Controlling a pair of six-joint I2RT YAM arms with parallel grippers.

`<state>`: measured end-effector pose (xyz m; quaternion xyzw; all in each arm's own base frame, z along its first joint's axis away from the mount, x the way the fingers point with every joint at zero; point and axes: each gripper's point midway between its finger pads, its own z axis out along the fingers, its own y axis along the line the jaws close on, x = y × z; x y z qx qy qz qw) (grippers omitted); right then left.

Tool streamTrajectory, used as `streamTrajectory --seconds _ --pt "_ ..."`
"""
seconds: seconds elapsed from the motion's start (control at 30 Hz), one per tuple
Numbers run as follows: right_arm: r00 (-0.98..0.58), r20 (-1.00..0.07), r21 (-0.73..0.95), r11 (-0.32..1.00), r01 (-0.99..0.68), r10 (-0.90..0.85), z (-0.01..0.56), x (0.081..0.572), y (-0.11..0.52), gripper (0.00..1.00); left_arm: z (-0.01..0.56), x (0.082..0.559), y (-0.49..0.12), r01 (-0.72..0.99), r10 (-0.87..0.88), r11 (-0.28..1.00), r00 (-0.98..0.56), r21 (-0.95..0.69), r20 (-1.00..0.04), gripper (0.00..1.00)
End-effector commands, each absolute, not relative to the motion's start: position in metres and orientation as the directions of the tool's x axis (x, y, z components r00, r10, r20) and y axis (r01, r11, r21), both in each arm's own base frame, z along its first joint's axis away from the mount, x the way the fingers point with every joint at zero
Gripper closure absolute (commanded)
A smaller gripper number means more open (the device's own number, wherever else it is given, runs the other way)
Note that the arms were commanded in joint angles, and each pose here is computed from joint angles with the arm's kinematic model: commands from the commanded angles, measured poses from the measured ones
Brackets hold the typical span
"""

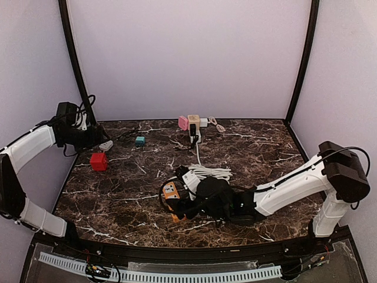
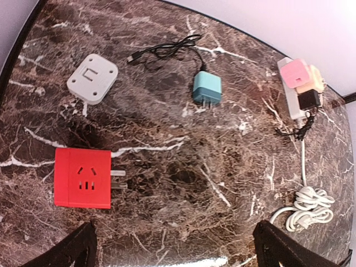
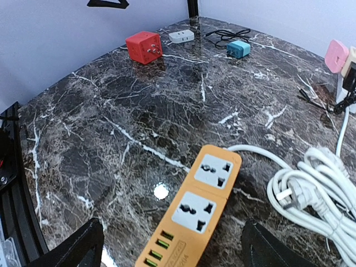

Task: Pull the plug off the socket
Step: Place the plug at the center of the board, then move the socket to the center of the board.

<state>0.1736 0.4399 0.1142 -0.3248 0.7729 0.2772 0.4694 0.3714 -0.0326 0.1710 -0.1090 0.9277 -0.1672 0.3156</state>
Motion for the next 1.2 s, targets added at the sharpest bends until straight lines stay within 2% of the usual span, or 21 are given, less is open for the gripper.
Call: streamTrajectory --seconds 0.0,0.47,0.73,0.97,1.17 --pt "-0.379 -0.843 0.043 0.654 -0.756 -0.382 0.089 0.176 0.451 0.15 0.197 0.364 -0.037 -0.062 -0.302 0.920 -0.742 -0.387 -0.599 0.01" --pt "-0.530 -0.716 0.099 0.685 -0.722 -0.455 0.038 0.193 0.477 0.16 0.217 0.346 -0.044 0.009 -0.261 0.926 -0.706 -0.377 -0.658 0.01" --pt "-0.630 -0.655 0.120 0.766 -0.631 -0.417 0.011 0.215 0.445 0.22 0.222 0.347 -0.043 0.004 -0.271 0.925 -0.692 -0.380 -0.669 0.01" --pt "-0.656 -0.618 0.114 0.776 -0.620 -0.433 -0.002 0.216 0.430 0.19 0.223 0.348 -0.045 0.009 -0.278 0.921 -0.688 -0.391 -0.671 0.01" --pt "-0.667 -0.601 0.085 0.794 -0.601 -0.440 -0.009 0.219 0.419 0.26 0.222 0.345 -0.044 0.004 -0.283 0.921 -0.683 -0.390 -0.674 0.01"
